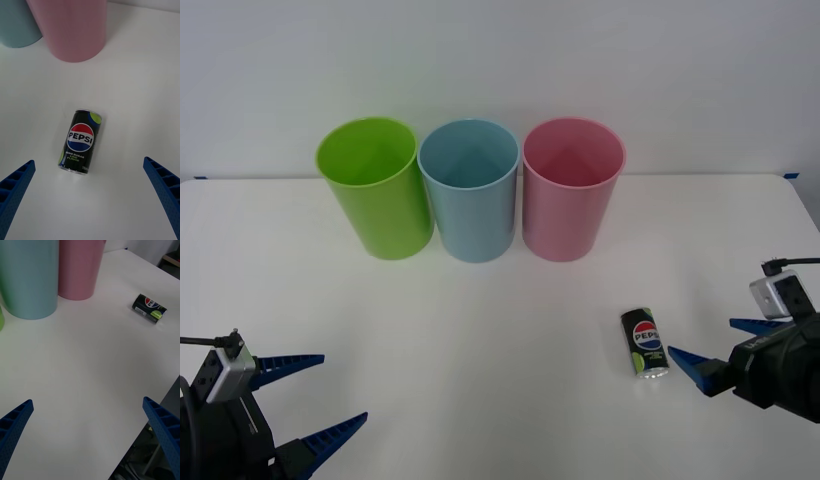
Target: Put cans in the blue bin and PET bottles in the pink bin and trash in the green bin.
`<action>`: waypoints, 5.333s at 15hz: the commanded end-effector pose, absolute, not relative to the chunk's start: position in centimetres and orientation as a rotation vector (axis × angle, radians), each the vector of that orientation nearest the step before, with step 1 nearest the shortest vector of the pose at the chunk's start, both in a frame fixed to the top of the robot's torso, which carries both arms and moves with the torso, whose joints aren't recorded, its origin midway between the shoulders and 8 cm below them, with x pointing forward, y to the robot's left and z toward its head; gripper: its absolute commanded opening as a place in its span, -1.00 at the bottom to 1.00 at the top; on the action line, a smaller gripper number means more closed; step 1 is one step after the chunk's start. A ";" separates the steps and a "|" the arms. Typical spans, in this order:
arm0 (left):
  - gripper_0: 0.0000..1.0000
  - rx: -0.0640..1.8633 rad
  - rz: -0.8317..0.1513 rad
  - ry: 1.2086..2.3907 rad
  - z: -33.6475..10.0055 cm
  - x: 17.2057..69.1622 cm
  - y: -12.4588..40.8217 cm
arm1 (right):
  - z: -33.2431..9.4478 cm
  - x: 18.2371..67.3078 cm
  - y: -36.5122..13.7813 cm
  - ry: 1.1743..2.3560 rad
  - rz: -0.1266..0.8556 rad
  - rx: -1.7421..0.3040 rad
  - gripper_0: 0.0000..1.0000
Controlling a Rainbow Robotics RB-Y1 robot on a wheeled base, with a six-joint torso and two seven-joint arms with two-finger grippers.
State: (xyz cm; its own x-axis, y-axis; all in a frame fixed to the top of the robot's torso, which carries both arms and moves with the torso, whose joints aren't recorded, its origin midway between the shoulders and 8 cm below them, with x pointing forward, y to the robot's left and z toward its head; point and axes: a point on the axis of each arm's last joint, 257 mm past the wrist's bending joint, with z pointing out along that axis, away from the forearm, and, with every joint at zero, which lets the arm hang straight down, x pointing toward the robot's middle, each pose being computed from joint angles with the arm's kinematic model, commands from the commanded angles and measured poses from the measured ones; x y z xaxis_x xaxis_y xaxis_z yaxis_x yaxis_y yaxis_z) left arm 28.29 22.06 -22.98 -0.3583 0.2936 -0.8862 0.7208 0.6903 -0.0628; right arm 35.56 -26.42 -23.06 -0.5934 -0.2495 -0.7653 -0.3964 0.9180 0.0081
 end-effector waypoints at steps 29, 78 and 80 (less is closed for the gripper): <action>1.00 0.786 -0.561 1.943 -23.0 28.3 22.1 | -33.0 41.8 -22.0 2.349 0.146 -0.414 1.00; 1.00 0.786 -0.561 1.943 -23.0 28.3 22.1 | -10.2 33.8 -20.1 1.554 0.766 -0.674 -1.00; 1.00 0.786 -0.561 1.943 -23.0 28.3 22.1 | -7.4 34.1 -19.0 1.462 0.782 -0.697 -1.00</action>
State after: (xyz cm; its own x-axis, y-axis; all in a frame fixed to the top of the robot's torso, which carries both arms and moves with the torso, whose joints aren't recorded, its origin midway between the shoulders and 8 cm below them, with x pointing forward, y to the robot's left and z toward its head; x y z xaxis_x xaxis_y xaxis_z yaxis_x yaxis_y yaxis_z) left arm 28.29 22.06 -22.98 -0.3583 0.2936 -0.8862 0.7209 0.6902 -0.0628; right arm 33.96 -19.44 -8.54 -0.0720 0.0256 -0.9971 -0.8017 0.5933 0.0731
